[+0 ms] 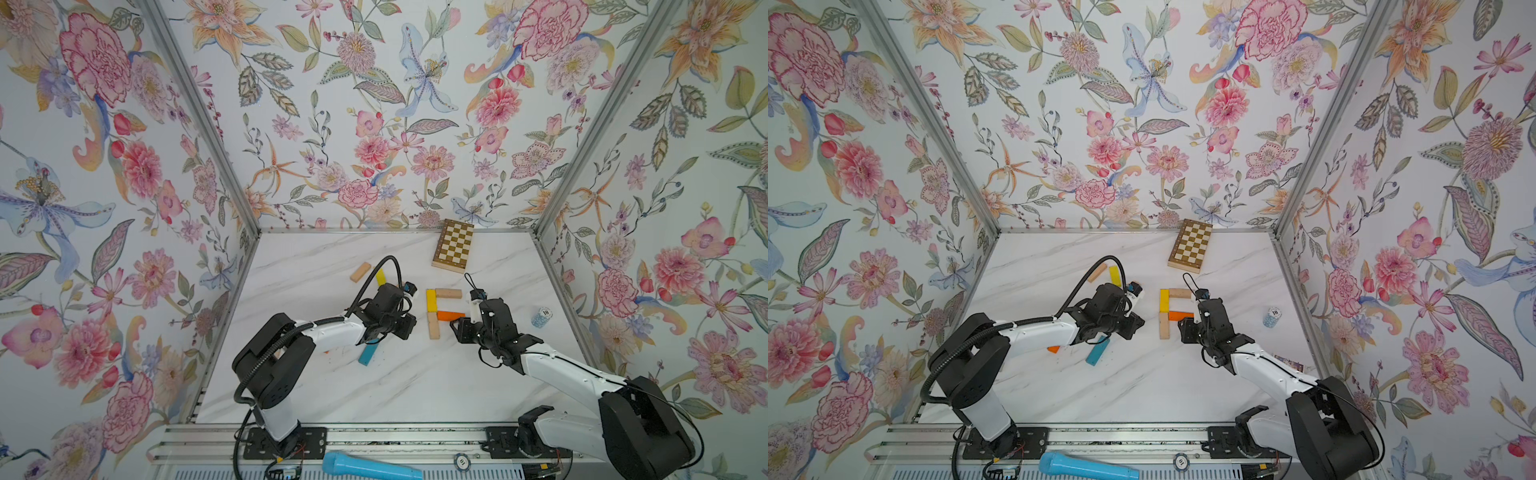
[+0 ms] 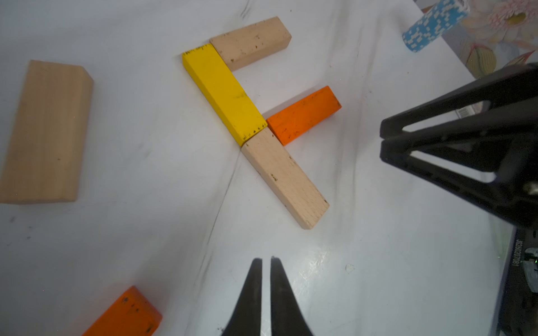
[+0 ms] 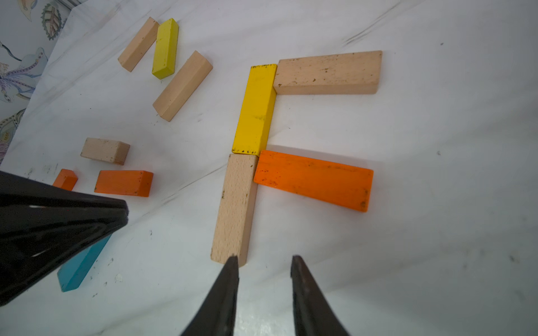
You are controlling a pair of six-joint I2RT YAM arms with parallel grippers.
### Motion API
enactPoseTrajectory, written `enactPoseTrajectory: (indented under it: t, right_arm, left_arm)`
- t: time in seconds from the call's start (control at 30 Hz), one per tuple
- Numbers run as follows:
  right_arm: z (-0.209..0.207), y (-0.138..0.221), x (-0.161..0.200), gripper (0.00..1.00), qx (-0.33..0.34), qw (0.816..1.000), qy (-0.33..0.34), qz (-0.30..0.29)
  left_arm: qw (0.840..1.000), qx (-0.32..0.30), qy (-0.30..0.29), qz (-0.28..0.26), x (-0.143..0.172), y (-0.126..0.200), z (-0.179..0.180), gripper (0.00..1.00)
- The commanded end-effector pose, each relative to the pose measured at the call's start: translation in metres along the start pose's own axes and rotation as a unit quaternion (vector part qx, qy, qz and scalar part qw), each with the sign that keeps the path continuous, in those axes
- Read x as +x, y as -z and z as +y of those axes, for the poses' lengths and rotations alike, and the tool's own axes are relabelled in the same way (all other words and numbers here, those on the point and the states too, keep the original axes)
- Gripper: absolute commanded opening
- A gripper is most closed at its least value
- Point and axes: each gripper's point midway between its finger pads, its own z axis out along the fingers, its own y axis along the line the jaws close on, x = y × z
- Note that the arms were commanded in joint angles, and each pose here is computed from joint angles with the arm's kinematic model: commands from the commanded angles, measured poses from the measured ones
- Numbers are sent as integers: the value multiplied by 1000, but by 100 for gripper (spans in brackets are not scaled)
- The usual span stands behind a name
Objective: Assemble the number 6 with building blocks
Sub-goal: Pick up the building block from the center of the board.
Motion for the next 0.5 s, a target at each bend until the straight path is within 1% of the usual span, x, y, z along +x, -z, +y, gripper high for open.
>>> enactPoseTrajectory:
  t: [0.0,0.07,0.13,0.23,0.27,0.3,0.4,0.47]
  right_arm:
    - [8,-5,7,32,6,999,19,27]
    - [12,-7,7,33,2,999,19,29]
    - [12,-9,9,32,8,999,18,31]
    - [12,-14,12,32,11,999,10,42]
    - [13,-15,13,32,11,999,8,47]
    - [15,-17,13,32,9,999,4,51]
    - [21,-20,15,32,-1,998,-10,57]
    - [27,-21,15,32,-6,998,-6,56]
  left_arm:
    - [995,-55,78,-26,-13,25,37,13]
    - [992,-66,104,-32,-14,35,50,14]
    - [990,-81,112,-38,-16,46,57,16]
    - [985,-123,116,-22,-9,52,71,23]
    - [984,-128,119,-31,-15,62,71,27]
    - [982,-141,126,-26,-12,65,76,28]
    - [976,-165,141,-12,-3,70,85,29]
    - [974,-172,145,-8,3,74,86,29]
